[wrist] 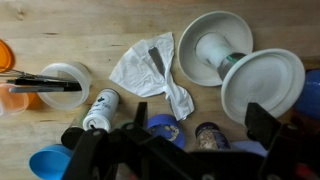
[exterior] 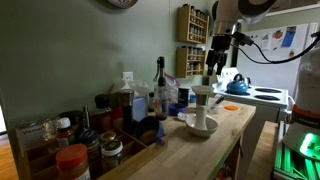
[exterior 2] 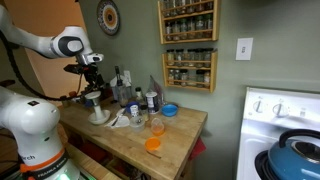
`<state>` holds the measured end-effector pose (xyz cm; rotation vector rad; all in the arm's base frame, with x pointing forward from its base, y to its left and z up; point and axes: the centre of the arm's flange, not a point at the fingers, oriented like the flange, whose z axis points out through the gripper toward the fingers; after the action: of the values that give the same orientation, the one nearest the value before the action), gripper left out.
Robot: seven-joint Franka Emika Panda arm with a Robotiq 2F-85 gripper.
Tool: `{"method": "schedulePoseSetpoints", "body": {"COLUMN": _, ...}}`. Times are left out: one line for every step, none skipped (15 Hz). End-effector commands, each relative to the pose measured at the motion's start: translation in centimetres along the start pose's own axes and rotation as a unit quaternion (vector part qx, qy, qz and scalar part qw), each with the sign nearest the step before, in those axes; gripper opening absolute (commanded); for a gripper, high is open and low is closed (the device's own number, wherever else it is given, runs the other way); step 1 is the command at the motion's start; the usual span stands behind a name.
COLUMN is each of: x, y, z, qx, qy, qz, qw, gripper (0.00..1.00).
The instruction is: Remove the white plate from the bottle, then move the white bottle to the left
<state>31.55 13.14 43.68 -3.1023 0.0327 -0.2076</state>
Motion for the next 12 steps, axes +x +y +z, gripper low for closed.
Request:
{"method": "schedulePoseSetpoints", "body": {"x": 0.3, "y": -0.7, "z": 1.1, "qx": 0.026, "qy": -0.026, "qz": -0.009, "qw": 0.9993, "gripper": 1.00}}
{"method": "schedulePoseSetpoints", "body": {"x": 0.3, "y": -1.0, "z": 1.3, "qx": 0.028, "qy": -0.030, "qz": -0.010, "qw": 0.9991, "gripper": 1.00}}
{"method": "schedulePoseSetpoints", "body": {"x": 0.3, "y": -1.2, "z": 1.6, "qx": 0.029, "qy": -0.033, "qz": -0.013, "qw": 0.9989, "gripper": 1.00}}
{"method": "schedulePoseSetpoints", "body": {"x": 0.3, "y": -1.6, "z": 1.9, "qx": 0.031, "qy": -0.036, "qz": -0.016, "qw": 0.9987, "gripper": 1.00}}
{"method": "schedulePoseSetpoints", "body": {"x": 0.4, "y": -1.9, "z": 2.1, "qx": 0.039, "qy": -0.037, "qz": -0.021, "qw": 0.9983, "gripper": 1.00}}
{"method": "schedulePoseSetpoints", "body": {"x": 0.4, "y": -2.2, "z": 2.4, "qx": 0.044, "qy": -0.041, "qz": -0.025, "qw": 0.9979, "gripper": 1.00}}
{"method": "schedulePoseSetpoints", "body": {"x": 0.4, "y": -2.5, "z": 2.6, "qx": 0.054, "qy": -0.045, "qz": -0.028, "qw": 0.9971, "gripper": 1.00}}
{"method": "schedulePoseSetpoints", "body": {"x": 0.4, "y": -2.7, "z": 2.8, "qx": 0.058, "qy": -0.049, "qz": -0.029, "qw": 0.9967, "gripper": 1.00}}
{"method": "schedulePoseSetpoints", "body": {"x": 0.5, "y": -2.9, "z": 3.0, "qx": 0.061, "qy": -0.051, "qz": -0.031, "qw": 0.9964, "gripper": 1.00}}
{"method": "schedulePoseSetpoints", "body": {"x": 0.5, "y": -3.0, "z": 3.1, "qx": 0.069, "qy": -0.054, "qz": -0.033, "qw": 0.9956, "gripper": 1.00}}
{"method": "schedulePoseSetpoints", "body": {"x": 0.5, "y": -3.1, "z": 3.3, "qx": 0.072, "qy": -0.055, "qz": -0.034, "qw": 0.9953, "gripper": 1.00}}
{"method": "schedulePoseSetpoints", "body": {"x": 0.6, "y": -3.1, "z": 3.4, "qx": 0.078, "qy": -0.057, "qz": -0.035, "qw": 0.9947, "gripper": 1.00}}
